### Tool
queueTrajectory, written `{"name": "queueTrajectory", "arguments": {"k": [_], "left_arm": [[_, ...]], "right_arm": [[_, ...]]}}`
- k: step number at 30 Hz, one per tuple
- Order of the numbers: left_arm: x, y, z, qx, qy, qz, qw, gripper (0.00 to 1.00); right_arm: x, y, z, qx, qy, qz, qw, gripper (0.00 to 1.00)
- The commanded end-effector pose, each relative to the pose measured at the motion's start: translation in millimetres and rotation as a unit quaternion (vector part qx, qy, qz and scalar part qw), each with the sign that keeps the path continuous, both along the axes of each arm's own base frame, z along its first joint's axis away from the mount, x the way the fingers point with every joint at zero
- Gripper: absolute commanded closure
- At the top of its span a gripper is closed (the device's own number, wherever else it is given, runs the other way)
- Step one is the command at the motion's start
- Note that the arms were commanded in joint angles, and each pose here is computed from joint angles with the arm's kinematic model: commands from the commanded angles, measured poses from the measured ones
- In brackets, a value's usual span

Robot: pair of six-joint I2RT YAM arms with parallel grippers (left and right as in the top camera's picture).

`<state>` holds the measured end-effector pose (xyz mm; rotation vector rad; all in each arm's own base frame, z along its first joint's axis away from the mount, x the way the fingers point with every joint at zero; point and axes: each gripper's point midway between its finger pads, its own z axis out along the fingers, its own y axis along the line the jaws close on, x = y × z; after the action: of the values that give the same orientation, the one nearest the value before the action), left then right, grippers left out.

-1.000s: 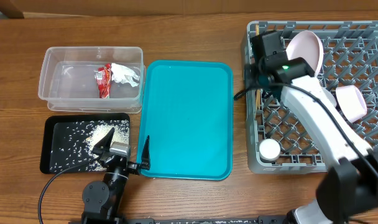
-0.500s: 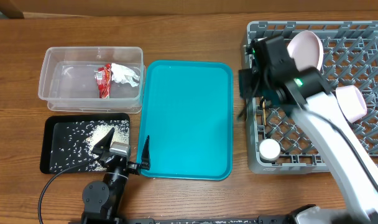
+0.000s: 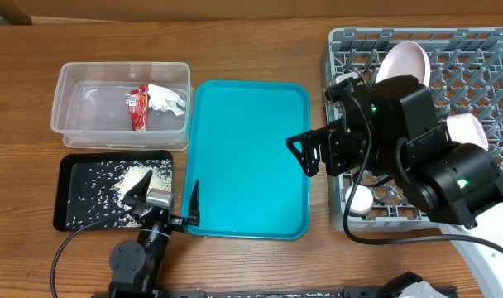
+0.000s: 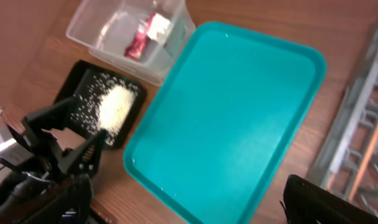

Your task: Sort waste into correct bins and load items into the dishwasher

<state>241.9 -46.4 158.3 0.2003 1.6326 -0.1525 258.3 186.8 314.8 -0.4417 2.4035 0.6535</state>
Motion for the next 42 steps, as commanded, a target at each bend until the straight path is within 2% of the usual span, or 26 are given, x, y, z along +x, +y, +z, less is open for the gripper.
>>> {"name": "queueTrajectory", "arguments": {"k": [1, 6, 12, 16, 19, 24, 28, 32, 38, 42], "left_arm": [[-1, -1, 0, 0.006, -0.004, -0.005, 1.0, 0.0], [-1, -1, 0, 0.006, -0.004, -0.005, 1.0, 0.0], [-1, -1, 0, 0.006, -0.004, -0.005, 1.0, 0.0], [-1, -1, 0, 0.006, -0.004, -0.005, 1.0, 0.0], [-1, -1, 0, 0.006, -0.004, -0.005, 1.0, 0.0], [-1, -1, 0, 0.006, -0.004, -0.005, 1.0, 0.0], [-1, -1, 0, 0.006, -0.004, -0.005, 1.0, 0.0], [-1, -1, 0, 0.006, -0.004, -0.005, 1.0, 0.0], [-1, -1, 0, 0.006, -0.004, -0.005, 1.0, 0.0], [-1, -1, 0, 0.006, -0.004, -0.005, 1.0, 0.0]], "right_arm": [[-1, -18, 16, -0.002, -0.032, -0.017, 0.999, 0.0], [-12, -55, 48, -0.005, -0.104, -0.064, 0.993, 0.0], [-24, -109, 82, -0.027, -0.208, -0.17, 0.963, 0.0], [-36, -127, 79, -0.024, -0.256, -0.196, 0.946, 0.0], [-41, -139, 53, -0.022, -0.27, -0.219, 0.937, 0.0], [-46, -151, -18, -0.014, -0.274, -0.242, 0.931, 0.0], [-47, -147, -84, 0.0, -0.268, -0.23, 0.935, 0.0], [-43, -142, -126, 0.018, -0.278, -0.219, 0.935, 0.0], [-26, -141, -154, 0.04, -0.331, -0.214, 0.918, 0.0], [-20, -143, -138, 0.051, -0.383, -0.216, 0.897, 0.0]]}}
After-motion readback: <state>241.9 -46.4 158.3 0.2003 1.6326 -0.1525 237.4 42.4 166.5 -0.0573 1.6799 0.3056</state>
